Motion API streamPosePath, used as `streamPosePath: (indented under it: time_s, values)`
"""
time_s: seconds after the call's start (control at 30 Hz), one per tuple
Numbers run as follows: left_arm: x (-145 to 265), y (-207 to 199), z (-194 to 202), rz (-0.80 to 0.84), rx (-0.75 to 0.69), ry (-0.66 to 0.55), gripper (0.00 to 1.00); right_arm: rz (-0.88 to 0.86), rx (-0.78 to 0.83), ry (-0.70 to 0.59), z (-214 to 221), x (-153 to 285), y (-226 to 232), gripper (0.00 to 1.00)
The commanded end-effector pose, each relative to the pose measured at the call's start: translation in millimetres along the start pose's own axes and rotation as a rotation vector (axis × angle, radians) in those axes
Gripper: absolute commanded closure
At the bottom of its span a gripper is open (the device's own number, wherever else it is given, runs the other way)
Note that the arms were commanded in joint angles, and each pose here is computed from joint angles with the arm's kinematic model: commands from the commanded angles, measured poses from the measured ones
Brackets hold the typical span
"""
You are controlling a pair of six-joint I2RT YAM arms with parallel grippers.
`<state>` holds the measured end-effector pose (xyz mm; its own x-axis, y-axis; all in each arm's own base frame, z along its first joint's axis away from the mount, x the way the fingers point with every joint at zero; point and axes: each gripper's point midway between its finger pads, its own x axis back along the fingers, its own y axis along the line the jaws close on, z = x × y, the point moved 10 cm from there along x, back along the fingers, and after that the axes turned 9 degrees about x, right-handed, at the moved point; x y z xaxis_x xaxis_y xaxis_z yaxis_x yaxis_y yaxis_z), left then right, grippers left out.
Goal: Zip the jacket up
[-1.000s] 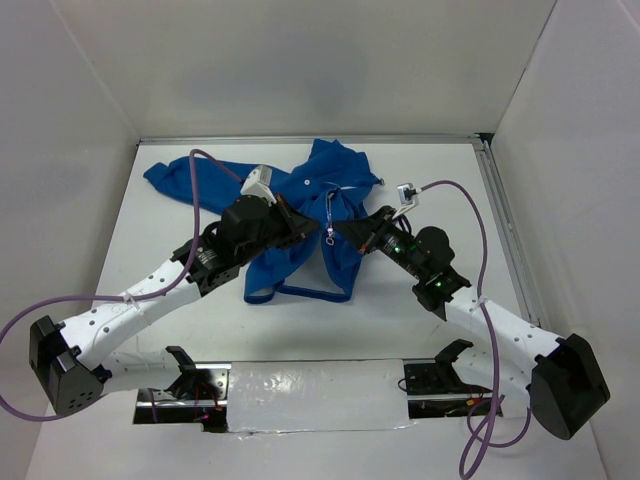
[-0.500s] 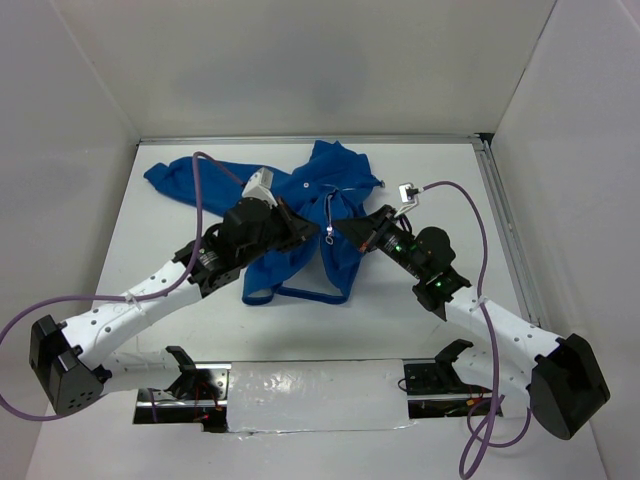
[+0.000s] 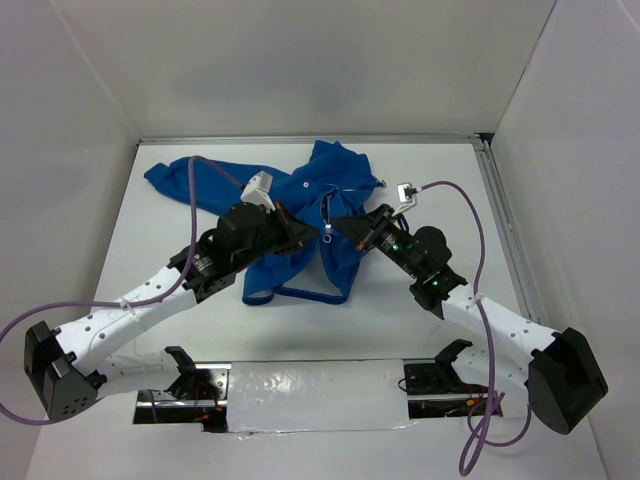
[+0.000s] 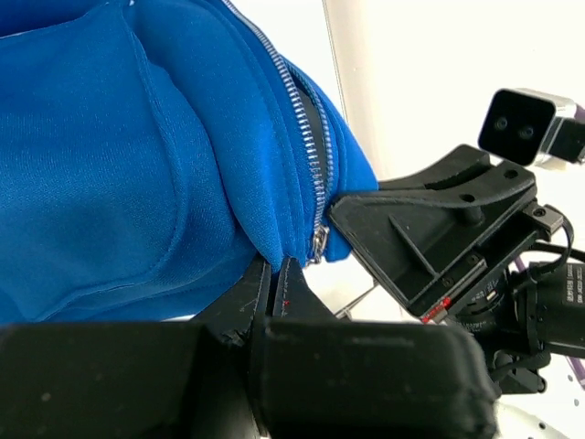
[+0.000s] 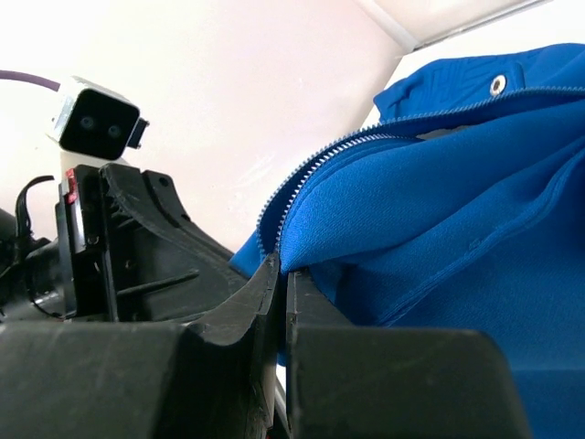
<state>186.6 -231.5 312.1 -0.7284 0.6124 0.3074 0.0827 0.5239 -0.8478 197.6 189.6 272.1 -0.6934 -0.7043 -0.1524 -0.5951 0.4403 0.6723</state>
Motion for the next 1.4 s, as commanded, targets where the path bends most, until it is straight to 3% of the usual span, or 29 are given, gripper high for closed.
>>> streamPosePath:
  time_s: [0.0, 0.2, 0.33, 0.43, 0.67, 0.8, 1.1, 1.3, 1.33, 1.37]
  values:
    - [9.5, -18.7, -3.7, 0.124, -0.031, 0.004, 1.0, -0.154, 0.063, -0.117, -22.3, -7.3, 25.2, 1.0]
    - [10.3, -20.0, -0.7, 0.163, -0.062, 0.038, 1.0, -0.171, 0.063, -0.148, -21.9, -6.8, 27.3, 1.0]
    - [13.3, -17.6, 1.7, 0.231, -0.17, 0.063, 1.0, -0.143, 0.062, -0.168, -26.9, -7.4, 28.2, 1.0]
    - [18.8, -15.4, 6.1, 0.32, -0.27, 0.103, 1.0, -0.119, 0.047, -0.187, -29.6, -8.3, 27.0, 1.0]
    - [19.5, 17.5, 29.5, 0.353, -0.368, 0.245, 1.0, -0.023, -0.053, -0.221, -36.2, -8.3, 17.9, 1.0]
    - [17.0, 26.5, 40.5, 0.387, -0.44, 0.318, 1.0, 0.031, -0.081, -0.205, -35.1, -9.9, 12.8, 1.0]
    - [8.2, 23.2, 36.3, 0.316, -0.448, 0.259, 1.0, 0.131, 0.059, 0.078, 3.8, 10.5, 0.6, 1.0]
    - [3.0, 19.6, 38.2, 0.322, -0.429, 0.312, 1.0, 0.065, 0.097, 0.023, 6.4, 27.2, 11.1, 1.0]
    - [2.4, 18.1, 37.7, 0.306, -0.403, 0.315, 0.91, 0.063, 0.102, 0.023, 6.6, 28.1, 11.1, 1.0]
    - [3.4, 17.1, 36.4, 0.278, -0.388, 0.323, 0.75, 0.062, 0.101, 0.029, 8.8, 29.0, 10.3, 1.0]
